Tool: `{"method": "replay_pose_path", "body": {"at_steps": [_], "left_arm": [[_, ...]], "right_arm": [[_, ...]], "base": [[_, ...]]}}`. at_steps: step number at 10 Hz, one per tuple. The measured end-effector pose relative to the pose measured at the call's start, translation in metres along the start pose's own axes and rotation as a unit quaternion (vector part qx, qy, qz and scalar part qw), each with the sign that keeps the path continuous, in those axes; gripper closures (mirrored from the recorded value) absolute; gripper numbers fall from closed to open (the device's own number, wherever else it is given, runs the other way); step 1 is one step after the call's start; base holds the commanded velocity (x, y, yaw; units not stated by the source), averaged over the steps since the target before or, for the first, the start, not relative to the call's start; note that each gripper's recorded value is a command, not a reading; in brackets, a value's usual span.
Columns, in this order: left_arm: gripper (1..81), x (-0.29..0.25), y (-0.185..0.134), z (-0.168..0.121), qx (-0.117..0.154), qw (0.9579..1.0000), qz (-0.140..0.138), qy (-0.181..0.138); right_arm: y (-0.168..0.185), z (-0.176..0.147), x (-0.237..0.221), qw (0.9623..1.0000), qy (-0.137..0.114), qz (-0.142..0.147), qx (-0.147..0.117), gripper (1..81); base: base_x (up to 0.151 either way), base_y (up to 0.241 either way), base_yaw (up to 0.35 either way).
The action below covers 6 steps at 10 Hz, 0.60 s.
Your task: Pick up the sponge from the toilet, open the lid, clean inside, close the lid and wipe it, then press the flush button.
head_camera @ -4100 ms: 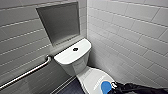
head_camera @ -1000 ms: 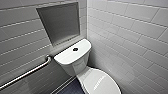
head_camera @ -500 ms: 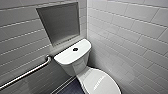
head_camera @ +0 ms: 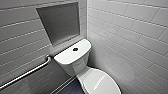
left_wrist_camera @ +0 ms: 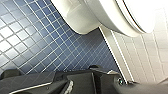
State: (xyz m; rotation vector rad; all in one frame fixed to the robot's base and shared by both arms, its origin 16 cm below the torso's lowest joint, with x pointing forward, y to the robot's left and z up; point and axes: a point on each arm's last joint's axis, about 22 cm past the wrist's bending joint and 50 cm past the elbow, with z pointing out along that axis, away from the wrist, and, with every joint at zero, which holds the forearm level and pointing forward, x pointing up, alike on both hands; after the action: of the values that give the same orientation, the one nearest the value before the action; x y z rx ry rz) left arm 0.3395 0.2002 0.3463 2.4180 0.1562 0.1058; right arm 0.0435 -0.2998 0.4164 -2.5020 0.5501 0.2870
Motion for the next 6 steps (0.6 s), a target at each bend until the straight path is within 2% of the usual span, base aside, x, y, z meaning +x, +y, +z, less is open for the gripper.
{"method": "replay_pose_path", "body": {"at_steps": [2, 6], "left_arm": [[1.0, 0.043, 0.018, 0.019, -0.011, 0.9996, -0.003, 0.025], [1.0, 0.082, 0.037, 0.068, -0.010, 0.9997, -0.012, 0.020]], "right_arm": [[0.002, 0.002, 0.001, 1.0000, 0.003, -0.001, -0.001, 81.1], [0.001, 0.001, 0.000, 0.9999, 0.011, 0.004, 0.000, 81.1]], "base": [[0.000, 0.000, 0.000], [0.000, 0.000, 0.000]]}}
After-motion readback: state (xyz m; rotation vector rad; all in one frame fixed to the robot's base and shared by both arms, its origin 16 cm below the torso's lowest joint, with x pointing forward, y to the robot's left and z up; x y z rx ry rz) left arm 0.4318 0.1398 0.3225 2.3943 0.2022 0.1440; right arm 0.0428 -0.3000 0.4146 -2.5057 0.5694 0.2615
